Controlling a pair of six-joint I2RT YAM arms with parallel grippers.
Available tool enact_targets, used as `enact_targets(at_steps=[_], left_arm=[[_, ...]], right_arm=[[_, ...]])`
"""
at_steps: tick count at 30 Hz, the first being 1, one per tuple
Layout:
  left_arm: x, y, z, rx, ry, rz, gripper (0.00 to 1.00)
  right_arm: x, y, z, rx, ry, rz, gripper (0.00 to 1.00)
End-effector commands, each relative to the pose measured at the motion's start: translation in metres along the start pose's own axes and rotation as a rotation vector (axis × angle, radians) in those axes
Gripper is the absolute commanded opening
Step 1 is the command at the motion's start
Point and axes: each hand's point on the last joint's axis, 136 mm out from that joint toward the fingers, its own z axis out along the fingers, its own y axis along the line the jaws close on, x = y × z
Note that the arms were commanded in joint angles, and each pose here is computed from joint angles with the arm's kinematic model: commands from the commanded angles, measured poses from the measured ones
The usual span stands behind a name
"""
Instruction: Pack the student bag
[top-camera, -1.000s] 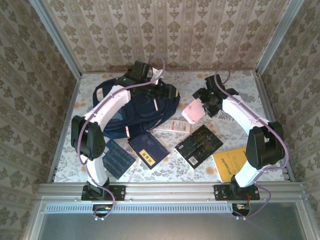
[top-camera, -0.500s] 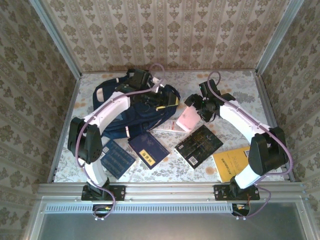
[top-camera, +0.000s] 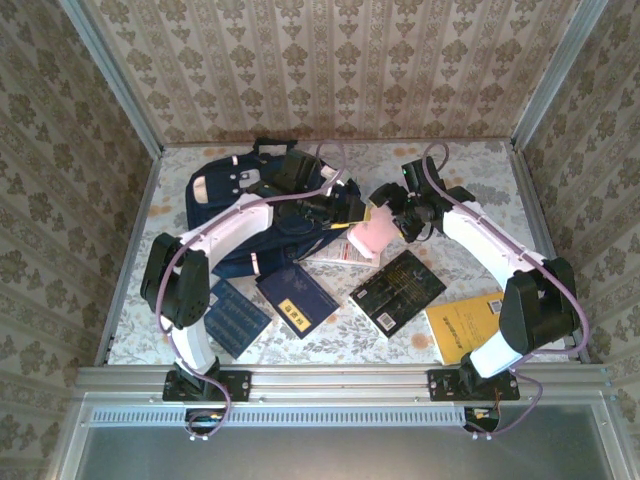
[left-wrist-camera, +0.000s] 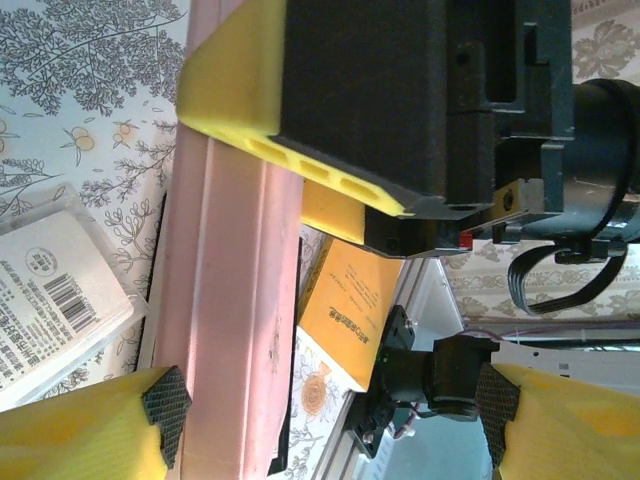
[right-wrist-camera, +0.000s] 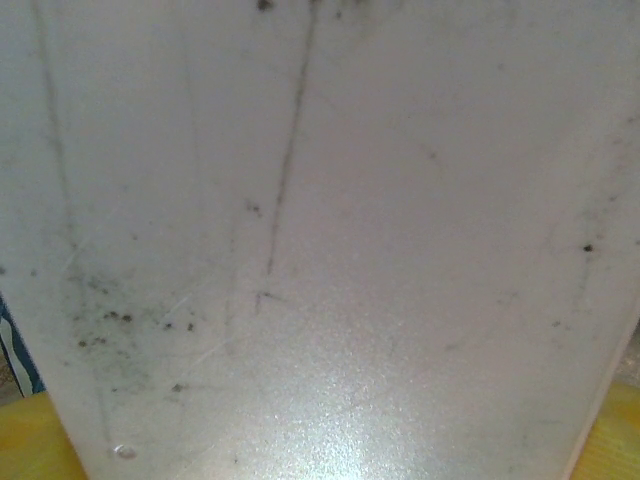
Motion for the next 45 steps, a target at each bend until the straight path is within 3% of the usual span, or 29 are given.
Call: enact_targets(at_steps=[1, 13, 21, 30, 35, 40, 45], left_arm=[[0.011, 0.007, 0.014, 0.018, 0.045, -0.033, 0.76], [0.011, 0.045, -0.016, -0.278, 0.062, 0.047, 0.76], [0.013, 0.03, 0.008, -0.086, 0.036, -0.011, 0.72], [0.008, 0.007, 0.011, 0.037, 0.005, 0.003, 0.4], [0.005, -0.008, 0.002, 0.098, -0.018, 0.025, 0.23], [0.003, -0.018, -0.007, 0.12, -0.035, 0.049, 0.21], [0.004, -0.026, -0.022, 0.13, -0.056, 0.059, 0.22]], right_arm=[[0.001, 0.045, -0.026, -0.171, 0.015, 0.022, 0.8], [0.006, 0.038, -0.037, -0.151, 0.012, -0.016, 0.8], [0.008, 0.049, -0.032, -0.215, 0.037, 0.049, 0.8], [0.005, 0.055, -0.028, -0.232, 0.019, 0.087, 0.8], [0.005, 0.053, -0.029, -0.234, 0.009, 0.067, 0.85], [0.004, 0.059, -0.037, -0.256, -0.007, 0.011, 0.99], [-0.003, 0.058, -0.052, -0.261, -0.055, -0.081, 1.0]])
